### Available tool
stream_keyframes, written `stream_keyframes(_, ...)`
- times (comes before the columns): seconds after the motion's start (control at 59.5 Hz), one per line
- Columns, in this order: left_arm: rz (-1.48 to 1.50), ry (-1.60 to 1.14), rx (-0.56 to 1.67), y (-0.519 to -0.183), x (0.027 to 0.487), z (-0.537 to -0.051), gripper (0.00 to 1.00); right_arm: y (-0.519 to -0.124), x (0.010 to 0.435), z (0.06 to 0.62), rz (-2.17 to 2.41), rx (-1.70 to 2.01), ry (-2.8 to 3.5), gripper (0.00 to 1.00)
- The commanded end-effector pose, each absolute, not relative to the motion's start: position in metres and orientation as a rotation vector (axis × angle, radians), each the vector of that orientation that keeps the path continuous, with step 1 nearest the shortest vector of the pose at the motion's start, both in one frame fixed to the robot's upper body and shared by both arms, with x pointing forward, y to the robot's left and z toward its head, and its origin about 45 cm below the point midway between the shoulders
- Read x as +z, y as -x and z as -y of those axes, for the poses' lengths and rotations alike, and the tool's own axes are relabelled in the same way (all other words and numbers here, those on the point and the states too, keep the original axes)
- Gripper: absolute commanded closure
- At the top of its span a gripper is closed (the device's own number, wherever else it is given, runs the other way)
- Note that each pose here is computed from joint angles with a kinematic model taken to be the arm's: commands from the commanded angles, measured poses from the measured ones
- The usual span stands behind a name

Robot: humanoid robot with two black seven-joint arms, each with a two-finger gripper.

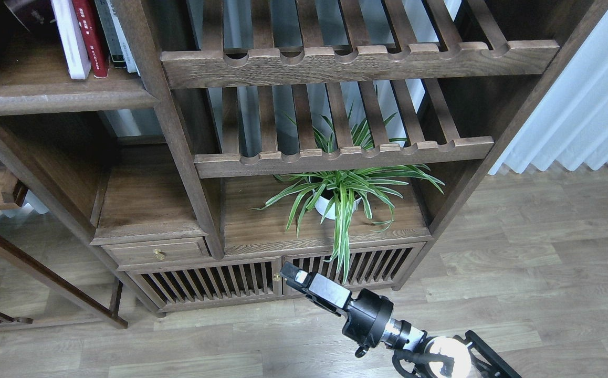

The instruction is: Organize books on shelf

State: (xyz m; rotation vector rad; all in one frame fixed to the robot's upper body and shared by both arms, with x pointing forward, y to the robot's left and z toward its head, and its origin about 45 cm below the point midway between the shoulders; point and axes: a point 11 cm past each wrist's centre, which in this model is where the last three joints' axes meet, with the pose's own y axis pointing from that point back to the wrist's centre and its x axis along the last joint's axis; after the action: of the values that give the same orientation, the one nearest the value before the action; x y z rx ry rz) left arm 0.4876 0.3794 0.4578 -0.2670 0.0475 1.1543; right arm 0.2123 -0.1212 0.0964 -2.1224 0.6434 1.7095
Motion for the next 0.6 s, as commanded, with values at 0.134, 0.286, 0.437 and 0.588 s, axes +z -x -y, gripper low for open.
stream_keyframes(0.134,-0.070,0.306,1.109,-0.440,0.444,-0.404,0.02,-0.219,0.100,0.123,-0.646,1.686,2.129,0.01)
stream_keyframes(0.286,-0.189,0.391,1.055,-0.408,0.408,-0.402,0.02,-0.232,0.116,0.130,-0.647,1.611,2.132,0.01)
stream_keyframes(0.437,-0.324,0.401,0.989,-0.382,0.364,-0.382,0.02,-0.239,0.123,0.132,-0.644,1.580,2.141,0.01)
stream_keyframes(0.588,-0.414,0.429,0.925,-0.370,0.333,-0.353,0.02,-0.241,0.124,0.131,-0.641,1.574,2.146,0.01)
